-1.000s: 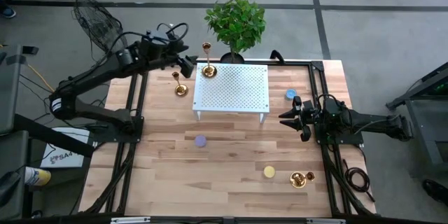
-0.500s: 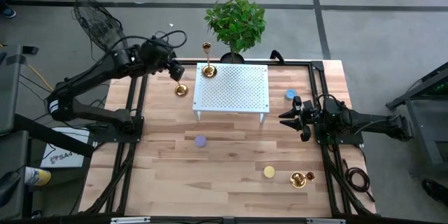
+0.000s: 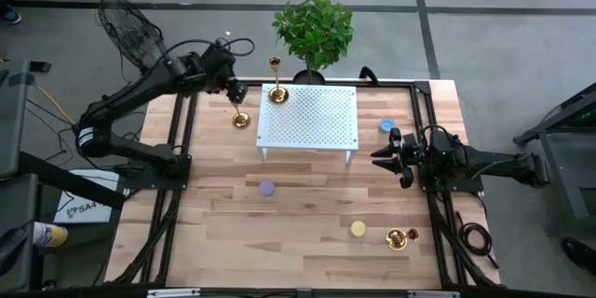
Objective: Pick & Place candle stick holders
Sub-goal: Put the top gold candle holder on the shelf
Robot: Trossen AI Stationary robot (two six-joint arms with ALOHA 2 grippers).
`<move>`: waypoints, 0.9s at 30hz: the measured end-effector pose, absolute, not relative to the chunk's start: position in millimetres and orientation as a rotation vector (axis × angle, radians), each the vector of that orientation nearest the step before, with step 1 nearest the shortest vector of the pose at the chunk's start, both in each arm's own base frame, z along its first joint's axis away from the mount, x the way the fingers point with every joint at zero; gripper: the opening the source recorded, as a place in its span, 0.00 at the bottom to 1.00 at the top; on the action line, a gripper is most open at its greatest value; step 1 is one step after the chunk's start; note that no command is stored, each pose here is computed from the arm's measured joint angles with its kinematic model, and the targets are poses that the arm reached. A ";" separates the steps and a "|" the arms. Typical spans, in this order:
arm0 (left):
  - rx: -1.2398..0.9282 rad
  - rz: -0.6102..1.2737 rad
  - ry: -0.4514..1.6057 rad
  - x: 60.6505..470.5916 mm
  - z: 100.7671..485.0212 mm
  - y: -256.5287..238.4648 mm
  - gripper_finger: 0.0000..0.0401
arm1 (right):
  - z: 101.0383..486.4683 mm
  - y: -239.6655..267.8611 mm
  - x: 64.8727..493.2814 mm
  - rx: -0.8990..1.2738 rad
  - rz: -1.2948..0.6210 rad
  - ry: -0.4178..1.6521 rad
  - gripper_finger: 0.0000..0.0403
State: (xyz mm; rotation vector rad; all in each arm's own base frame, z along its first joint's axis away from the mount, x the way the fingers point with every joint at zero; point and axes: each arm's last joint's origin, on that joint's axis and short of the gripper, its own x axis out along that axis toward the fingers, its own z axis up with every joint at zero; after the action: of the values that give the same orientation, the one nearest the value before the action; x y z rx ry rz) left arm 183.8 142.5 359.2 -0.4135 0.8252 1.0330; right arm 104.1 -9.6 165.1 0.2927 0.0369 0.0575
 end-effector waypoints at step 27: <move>-0.386 0.889 0.594 125.1 293.3 89.4 0.68 | 165.1 -9.6 104.1 0.293 0.058 0.037 0.28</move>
State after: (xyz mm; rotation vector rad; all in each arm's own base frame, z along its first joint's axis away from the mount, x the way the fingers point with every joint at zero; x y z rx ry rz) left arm 125.1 89.4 293.3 -0.3860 0.5940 0.8892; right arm 104.1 -9.6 165.1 0.2926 0.0370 0.0576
